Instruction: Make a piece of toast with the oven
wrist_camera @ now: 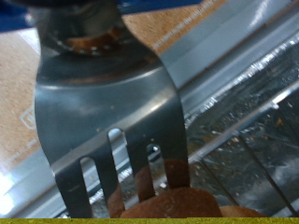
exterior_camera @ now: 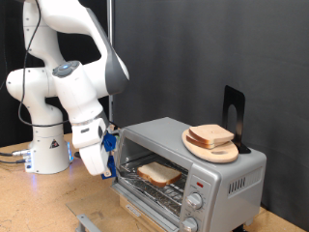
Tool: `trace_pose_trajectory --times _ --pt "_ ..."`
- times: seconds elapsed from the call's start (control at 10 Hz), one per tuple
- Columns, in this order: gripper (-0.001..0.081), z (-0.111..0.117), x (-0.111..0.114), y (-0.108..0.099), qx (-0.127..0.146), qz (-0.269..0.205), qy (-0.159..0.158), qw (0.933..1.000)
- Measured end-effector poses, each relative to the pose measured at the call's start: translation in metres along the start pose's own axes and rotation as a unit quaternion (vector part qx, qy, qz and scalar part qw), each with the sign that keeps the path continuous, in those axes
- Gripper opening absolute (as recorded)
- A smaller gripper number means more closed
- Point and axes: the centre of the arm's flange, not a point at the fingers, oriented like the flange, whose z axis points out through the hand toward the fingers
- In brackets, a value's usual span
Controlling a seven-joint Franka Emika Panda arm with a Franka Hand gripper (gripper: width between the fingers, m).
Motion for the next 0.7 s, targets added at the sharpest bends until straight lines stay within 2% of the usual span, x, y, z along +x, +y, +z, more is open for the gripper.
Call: trace_pose_trajectory --times 0.4,0.6,0.7 --pt "0.0476 0.003 -0.004 -0.014 0.006 0.001 0.001 1.0" --pt "0.0476 -0.001 -0.008 -0.006 0.005 -0.002 0.001 1.0" --pt "0.0476 -0.004 -0.013 0.005 0.003 -0.003 -0.005 1.0"
